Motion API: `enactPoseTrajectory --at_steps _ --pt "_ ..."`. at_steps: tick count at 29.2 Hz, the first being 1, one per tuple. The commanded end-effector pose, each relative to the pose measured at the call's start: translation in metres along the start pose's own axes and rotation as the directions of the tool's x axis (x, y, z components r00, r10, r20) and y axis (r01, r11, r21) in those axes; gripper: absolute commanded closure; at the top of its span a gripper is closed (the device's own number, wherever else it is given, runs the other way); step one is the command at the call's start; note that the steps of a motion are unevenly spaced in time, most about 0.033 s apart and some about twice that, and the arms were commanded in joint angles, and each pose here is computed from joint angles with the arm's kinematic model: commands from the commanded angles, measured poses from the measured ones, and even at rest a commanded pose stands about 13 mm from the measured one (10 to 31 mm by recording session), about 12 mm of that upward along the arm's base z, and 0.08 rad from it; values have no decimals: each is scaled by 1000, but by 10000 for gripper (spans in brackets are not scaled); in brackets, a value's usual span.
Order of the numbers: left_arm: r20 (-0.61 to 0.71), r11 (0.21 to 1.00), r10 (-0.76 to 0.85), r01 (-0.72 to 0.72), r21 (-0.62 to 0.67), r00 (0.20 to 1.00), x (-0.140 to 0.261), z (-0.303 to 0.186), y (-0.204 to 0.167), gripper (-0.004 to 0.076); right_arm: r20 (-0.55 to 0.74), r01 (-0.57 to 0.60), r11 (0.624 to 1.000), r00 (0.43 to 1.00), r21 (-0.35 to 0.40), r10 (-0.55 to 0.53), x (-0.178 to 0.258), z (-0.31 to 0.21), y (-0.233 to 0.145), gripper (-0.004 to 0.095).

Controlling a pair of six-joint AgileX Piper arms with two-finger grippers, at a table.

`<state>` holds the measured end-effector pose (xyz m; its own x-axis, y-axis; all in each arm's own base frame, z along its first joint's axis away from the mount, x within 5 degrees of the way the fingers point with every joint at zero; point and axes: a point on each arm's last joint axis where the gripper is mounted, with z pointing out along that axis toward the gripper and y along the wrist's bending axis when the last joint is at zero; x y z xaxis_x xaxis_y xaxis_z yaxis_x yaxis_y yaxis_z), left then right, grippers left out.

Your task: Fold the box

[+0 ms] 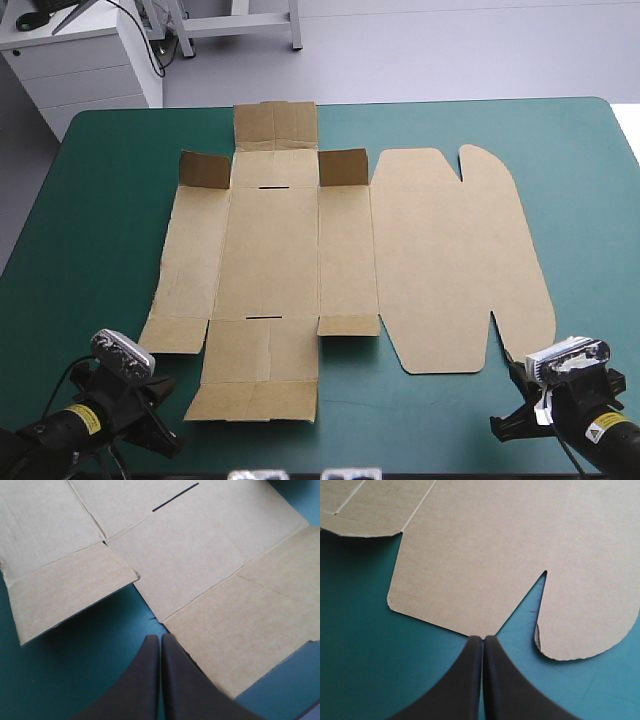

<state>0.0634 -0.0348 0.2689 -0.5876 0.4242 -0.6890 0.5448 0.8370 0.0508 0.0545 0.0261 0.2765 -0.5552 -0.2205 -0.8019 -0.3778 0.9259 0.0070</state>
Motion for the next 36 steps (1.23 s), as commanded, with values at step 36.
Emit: enactPoseTrajectory --at_steps 36 --pt "-15 999 -4 4 -33 1000 -169 21 39 706 70 4 1000 998 15 -5 -11 -4 -1 912"
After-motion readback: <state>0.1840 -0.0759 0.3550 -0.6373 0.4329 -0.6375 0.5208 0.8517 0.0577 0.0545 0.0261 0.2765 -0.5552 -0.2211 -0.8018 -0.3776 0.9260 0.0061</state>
